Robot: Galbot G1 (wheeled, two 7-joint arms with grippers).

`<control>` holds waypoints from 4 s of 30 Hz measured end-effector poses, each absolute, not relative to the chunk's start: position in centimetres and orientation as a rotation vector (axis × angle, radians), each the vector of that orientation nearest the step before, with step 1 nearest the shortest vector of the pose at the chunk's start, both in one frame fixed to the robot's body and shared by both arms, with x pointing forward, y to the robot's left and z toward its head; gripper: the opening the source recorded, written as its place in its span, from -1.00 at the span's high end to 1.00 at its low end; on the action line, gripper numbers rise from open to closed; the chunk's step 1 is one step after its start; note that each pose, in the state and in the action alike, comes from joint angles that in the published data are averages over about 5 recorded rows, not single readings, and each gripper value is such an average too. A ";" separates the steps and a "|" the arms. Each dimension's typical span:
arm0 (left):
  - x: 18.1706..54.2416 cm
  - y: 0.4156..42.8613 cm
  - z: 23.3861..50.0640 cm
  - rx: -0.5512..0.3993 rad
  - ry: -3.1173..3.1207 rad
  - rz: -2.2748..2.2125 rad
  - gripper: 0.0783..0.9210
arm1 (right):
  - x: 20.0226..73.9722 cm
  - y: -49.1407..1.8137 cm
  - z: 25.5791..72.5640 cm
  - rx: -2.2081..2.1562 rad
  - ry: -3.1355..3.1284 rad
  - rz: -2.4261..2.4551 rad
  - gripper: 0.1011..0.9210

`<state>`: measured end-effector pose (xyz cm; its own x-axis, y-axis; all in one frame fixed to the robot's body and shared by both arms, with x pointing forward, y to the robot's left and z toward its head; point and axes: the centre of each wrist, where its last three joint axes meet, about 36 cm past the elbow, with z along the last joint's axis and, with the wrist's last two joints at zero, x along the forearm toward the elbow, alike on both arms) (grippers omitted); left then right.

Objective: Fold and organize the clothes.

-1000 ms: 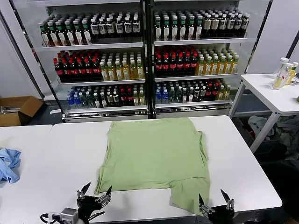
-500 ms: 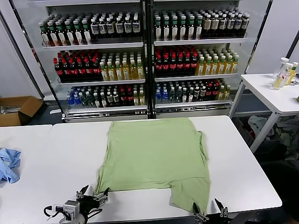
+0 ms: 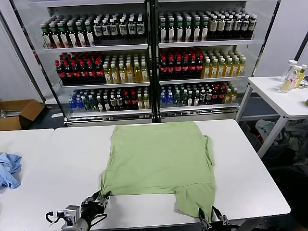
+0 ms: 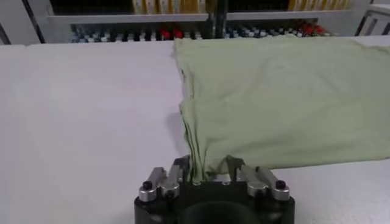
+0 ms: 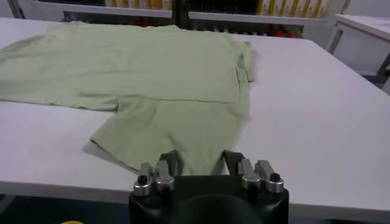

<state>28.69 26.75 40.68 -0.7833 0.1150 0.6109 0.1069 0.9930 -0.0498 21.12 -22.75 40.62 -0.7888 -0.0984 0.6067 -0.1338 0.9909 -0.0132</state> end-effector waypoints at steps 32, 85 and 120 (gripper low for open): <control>30.1 28.2 45.7 -0.333 -2.671 0.157 0.99 | 30.5 -28.6 46.0 0.228 -2.842 0.157 0.99; 41.9 27.8 39.7 -0.246 -2.688 0.012 -0.26 | 43.3 -29.1 41.4 0.229 -2.707 0.323 -0.60; 40.2 27.8 37.5 -0.189 -2.641 0.156 0.97 | 38.4 -30.0 41.2 0.294 -2.536 0.220 0.91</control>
<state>40.22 27.77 37.47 -0.8732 0.1612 0.4600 0.1057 0.9839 -0.1440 38.38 -29.97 41.22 -0.8125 -0.1616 0.5601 -0.2555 0.9623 -0.0931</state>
